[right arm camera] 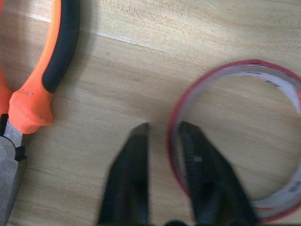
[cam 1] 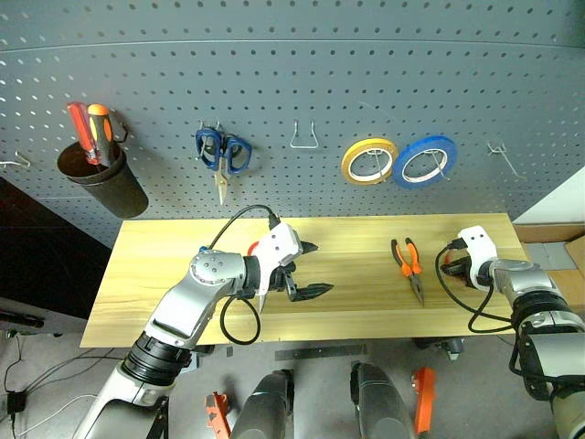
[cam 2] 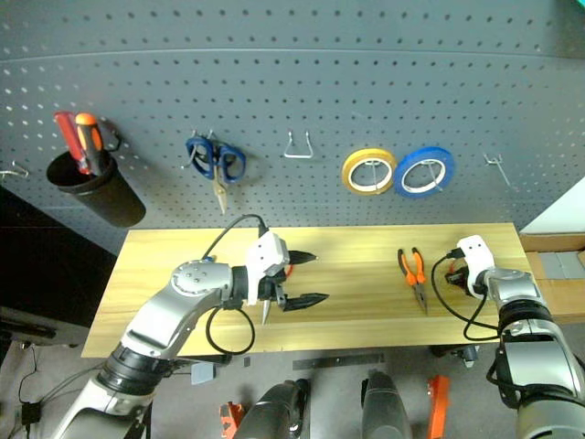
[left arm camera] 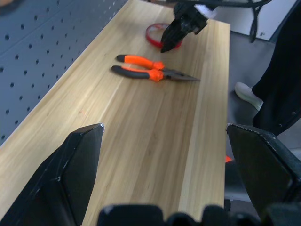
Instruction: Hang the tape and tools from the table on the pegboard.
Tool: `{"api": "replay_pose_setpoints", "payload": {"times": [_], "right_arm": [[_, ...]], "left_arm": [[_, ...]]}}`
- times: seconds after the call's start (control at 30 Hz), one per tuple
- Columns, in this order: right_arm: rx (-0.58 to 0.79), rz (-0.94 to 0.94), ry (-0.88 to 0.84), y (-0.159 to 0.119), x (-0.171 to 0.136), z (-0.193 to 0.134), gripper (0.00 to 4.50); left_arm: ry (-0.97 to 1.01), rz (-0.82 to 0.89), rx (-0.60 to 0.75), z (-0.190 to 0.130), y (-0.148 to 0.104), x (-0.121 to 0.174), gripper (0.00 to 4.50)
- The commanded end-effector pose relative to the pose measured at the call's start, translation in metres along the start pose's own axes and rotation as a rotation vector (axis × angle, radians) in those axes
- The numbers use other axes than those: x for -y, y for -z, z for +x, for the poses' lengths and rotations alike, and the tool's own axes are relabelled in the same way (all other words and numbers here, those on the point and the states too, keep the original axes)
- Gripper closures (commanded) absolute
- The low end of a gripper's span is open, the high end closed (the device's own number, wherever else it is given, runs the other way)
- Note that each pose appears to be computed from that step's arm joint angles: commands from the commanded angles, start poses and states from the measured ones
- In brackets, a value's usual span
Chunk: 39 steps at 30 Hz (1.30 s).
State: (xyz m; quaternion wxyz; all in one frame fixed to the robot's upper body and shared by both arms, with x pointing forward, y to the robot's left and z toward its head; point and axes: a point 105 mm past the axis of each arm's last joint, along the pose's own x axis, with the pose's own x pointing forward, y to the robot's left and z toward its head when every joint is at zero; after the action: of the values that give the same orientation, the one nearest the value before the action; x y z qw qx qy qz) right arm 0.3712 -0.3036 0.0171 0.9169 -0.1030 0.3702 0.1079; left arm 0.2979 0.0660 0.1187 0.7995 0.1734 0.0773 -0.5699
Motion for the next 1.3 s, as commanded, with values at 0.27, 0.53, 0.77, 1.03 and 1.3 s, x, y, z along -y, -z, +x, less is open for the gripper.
{"api": "replay_pose_setpoints", "payload": {"times": [0.27,0.53,0.77,1.03,1.3], "right_arm": [[0.073,-0.07,0.136,0.013,0.025,-0.021,4.48],[0.491,-0.321,0.37,-0.035,-0.031,-0.135,4.48],[0.737,-0.339,0.451,-0.081,-0.071,-0.18,4.48],[0.901,-0.124,0.393,-0.142,-0.05,-0.17,4.48],[0.947,0.028,0.289,-0.175,-0.032,-0.13,4.48]], "left_arm": [[0.093,0.073,0.081,0.01,-0.027,0.011,0.0],[0.17,0.117,0.16,0.027,-0.054,0.015,0.0],[0.213,0.154,0.175,0.034,-0.058,0.015,0.0],[0.141,0.184,0.262,0.041,-0.079,0.002,0.0],[0.082,0.19,0.279,0.039,-0.083,-0.005,0.0]]}}
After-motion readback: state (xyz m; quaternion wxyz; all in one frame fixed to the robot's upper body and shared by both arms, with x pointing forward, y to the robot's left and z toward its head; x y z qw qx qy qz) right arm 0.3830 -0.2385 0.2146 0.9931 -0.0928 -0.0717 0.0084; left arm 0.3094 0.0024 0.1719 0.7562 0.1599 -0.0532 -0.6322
